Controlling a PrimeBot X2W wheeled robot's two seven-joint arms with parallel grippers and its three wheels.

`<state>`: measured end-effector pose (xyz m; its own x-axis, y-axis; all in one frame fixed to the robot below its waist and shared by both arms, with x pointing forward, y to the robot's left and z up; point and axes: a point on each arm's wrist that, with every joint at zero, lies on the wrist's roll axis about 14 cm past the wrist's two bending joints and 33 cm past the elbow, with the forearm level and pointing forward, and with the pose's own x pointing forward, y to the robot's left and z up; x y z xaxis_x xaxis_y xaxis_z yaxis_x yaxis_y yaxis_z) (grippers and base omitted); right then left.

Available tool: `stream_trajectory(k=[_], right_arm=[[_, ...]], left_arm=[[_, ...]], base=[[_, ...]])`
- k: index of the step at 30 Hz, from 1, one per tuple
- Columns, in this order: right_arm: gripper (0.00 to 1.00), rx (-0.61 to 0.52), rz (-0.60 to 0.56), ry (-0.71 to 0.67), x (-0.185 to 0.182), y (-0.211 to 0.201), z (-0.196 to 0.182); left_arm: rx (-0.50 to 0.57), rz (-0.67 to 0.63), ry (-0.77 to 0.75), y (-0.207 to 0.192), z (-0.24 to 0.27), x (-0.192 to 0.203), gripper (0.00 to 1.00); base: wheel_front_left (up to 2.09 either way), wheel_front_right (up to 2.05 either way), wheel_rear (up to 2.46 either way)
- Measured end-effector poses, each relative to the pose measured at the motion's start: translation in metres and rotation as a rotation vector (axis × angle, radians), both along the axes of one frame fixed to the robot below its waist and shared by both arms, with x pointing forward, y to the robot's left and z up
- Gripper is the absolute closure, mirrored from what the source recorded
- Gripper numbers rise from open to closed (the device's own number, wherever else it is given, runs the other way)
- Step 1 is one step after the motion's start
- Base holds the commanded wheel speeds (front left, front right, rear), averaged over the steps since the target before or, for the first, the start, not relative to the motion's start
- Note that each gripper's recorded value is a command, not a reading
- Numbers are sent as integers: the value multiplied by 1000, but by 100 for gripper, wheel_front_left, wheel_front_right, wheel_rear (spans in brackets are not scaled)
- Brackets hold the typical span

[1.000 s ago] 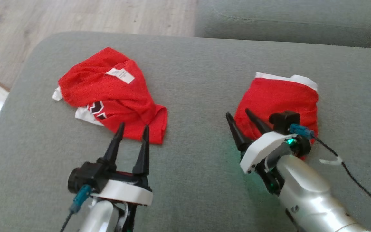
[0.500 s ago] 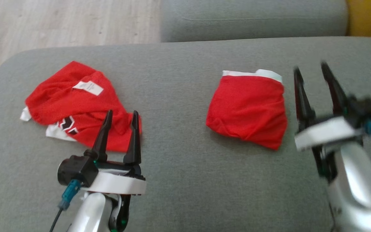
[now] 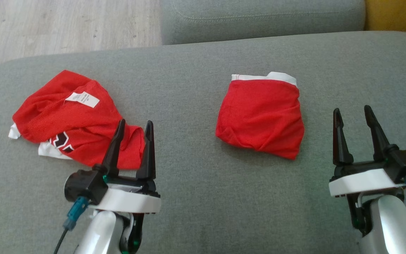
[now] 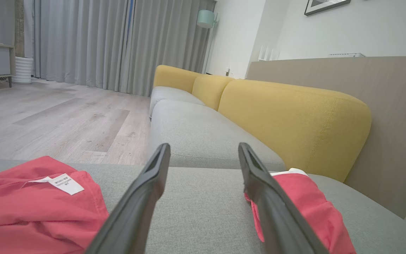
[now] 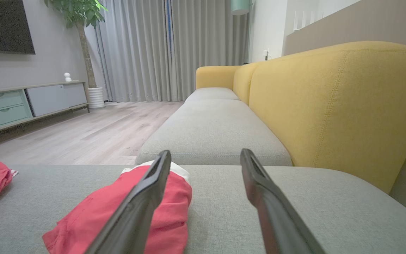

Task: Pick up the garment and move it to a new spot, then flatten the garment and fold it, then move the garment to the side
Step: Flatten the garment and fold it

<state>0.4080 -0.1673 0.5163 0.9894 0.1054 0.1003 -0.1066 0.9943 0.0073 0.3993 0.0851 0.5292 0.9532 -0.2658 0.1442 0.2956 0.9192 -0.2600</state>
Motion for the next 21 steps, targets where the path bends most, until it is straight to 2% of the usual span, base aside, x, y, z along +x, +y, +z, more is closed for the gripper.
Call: stream_trajectory(k=[4, 5, 7, 11, 16, 21], right_arm=[[0, 3, 10, -3, 2, 4, 1], [4, 3, 10, -3, 2, 4, 1], [100, 4, 20, 1, 5, 8, -1], [100, -10, 55, 20, 17, 20, -8], [100, -40, 114, 58, 51, 43, -19], [100, -55, 125, 191, 85, 53, -55]], left_arm=[[1, 5, 5, 2, -2, 0, 0], [1, 5, 5, 2, -2, 0, 0], [0, 3, 10, 3, -4, 0, 0], [2, 17, 32, 8, -12, 0, 0], [9, 30, 49, 14, -18, 6, 0], [10, 53, 67, 24, -25, 14, 0]], base=[[0, 0, 0], [0, 0, 0], [0, 0, 0], [0, 0, 0], [0, 0, 0], [0, 0, 0]])
